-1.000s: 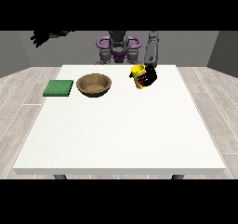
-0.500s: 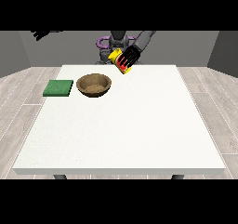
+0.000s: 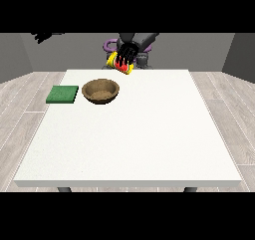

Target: Pick the cup and pour the ball into the bowl, then pick the bowl and place it on the pad

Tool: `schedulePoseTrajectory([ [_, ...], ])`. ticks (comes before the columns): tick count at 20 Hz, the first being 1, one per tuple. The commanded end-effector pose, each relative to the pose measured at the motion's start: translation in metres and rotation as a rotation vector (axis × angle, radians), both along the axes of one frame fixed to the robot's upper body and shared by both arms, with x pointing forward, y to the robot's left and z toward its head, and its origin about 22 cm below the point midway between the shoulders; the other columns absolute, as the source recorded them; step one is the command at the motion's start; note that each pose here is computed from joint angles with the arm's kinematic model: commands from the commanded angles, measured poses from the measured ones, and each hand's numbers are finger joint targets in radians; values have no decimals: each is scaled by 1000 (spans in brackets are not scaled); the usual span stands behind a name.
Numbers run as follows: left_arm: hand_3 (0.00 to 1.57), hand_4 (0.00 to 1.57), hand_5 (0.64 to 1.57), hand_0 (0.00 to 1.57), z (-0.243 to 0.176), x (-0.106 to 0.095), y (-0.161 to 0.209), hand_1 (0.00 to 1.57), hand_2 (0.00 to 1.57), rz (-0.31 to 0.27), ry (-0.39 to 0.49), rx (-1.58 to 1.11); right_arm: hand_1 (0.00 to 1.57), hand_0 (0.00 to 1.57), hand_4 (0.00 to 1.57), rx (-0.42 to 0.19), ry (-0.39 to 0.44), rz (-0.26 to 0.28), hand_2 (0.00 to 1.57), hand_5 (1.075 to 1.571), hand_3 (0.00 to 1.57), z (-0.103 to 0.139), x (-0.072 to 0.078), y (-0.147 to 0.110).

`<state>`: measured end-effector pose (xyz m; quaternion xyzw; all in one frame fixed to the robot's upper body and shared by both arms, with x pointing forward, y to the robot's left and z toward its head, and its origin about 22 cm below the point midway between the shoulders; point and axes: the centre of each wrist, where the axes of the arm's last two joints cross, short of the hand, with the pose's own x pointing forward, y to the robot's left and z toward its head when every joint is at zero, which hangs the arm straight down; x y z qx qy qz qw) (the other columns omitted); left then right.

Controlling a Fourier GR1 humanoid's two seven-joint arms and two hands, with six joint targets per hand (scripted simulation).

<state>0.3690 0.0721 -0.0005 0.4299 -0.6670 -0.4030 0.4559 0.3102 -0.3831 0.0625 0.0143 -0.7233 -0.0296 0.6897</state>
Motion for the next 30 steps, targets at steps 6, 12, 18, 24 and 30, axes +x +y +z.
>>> schedulePoseTrajectory([
  [6,1432,866,1559,0,15,-1,-28,0,1571,-1,-4,357,0,0,449,0,83,-35,0,1570,244,-15,-14,-27],
  [12,1478,541,1527,504,27,9,-17,504,1571,19,-96,453,0,0,431,19,45,-59,0,1571,405,-30,-14,-4],
  [18,1502,497,1545,0,16,-2,-30,0,638,7,-88,561,0,0,440,31,9,18,0,1570,380,-6,1,8],
  [24,1570,920,1570,0,46,-2,-48,0,1234,-86,-68,630,0,0,471,33,-17,-13,0,1570,298,-2,2,-9],
  [30,1571,1224,1533,1518,34,15,-22,1518,1571,-101,-175,1153,0,0,473,41,-12,-6,0,1570,274,-4,-3,-21],
])
